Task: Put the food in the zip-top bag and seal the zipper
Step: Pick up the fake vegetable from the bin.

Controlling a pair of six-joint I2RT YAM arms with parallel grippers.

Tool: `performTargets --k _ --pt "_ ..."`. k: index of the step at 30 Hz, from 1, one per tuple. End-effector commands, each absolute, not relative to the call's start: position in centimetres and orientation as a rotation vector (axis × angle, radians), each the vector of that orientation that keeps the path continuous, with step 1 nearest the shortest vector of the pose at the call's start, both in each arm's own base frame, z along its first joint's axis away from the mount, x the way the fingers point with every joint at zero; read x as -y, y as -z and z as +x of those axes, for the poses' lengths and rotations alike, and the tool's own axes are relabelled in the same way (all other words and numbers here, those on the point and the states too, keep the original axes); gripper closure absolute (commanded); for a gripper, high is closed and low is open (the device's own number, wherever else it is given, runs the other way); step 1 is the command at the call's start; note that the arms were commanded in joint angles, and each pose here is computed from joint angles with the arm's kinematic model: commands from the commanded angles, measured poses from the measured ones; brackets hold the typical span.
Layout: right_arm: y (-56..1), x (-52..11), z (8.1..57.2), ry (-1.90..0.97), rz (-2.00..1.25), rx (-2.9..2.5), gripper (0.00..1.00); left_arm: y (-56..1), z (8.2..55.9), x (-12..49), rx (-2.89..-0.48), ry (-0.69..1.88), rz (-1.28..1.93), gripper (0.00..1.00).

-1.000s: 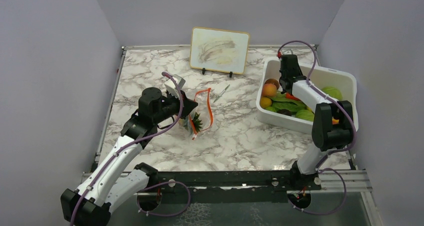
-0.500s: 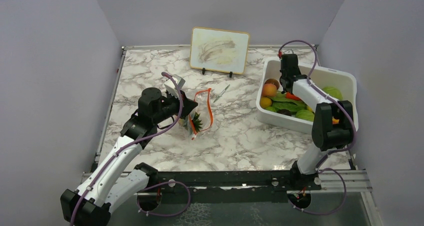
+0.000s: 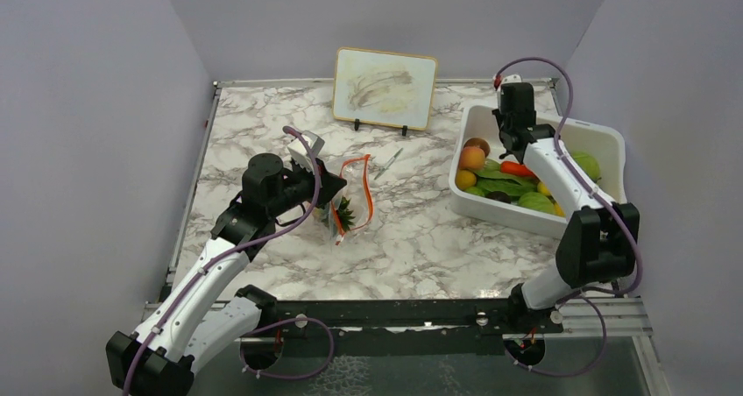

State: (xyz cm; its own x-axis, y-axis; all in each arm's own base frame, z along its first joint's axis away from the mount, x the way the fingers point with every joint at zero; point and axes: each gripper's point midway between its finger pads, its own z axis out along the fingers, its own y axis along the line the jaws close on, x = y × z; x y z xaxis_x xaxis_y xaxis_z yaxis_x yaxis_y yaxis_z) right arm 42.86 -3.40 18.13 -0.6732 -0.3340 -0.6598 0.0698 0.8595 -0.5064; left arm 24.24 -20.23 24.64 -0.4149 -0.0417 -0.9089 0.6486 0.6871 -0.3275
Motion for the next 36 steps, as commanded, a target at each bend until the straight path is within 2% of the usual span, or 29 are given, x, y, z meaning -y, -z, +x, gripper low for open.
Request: performTargets --k 1,16,24,36 --pt "-23.7 0.8 42.2 0.470 -0.160 -2.120 0.99 -25.4 24.5 20.0 -1.826 0.822 0.452 1.00" --pt "-35.6 -1.5 36.8 0.226 -0.124 -1.849 0.99 -25.2 24.7 19.9 -1.834 0.819 0.430 1.00" --pt "-42.9 -6.2 31.8 -0.106 -0.247 -1.567 0.99 -25.2 24.7 19.9 -1.835 0.821 0.429 1.00" --pt "-47.6 -14.2 23.5 -0.573 -0.583 -1.260 0.99 -25.0 24.7 19.9 -1.840 0.822 0.424 1.00"
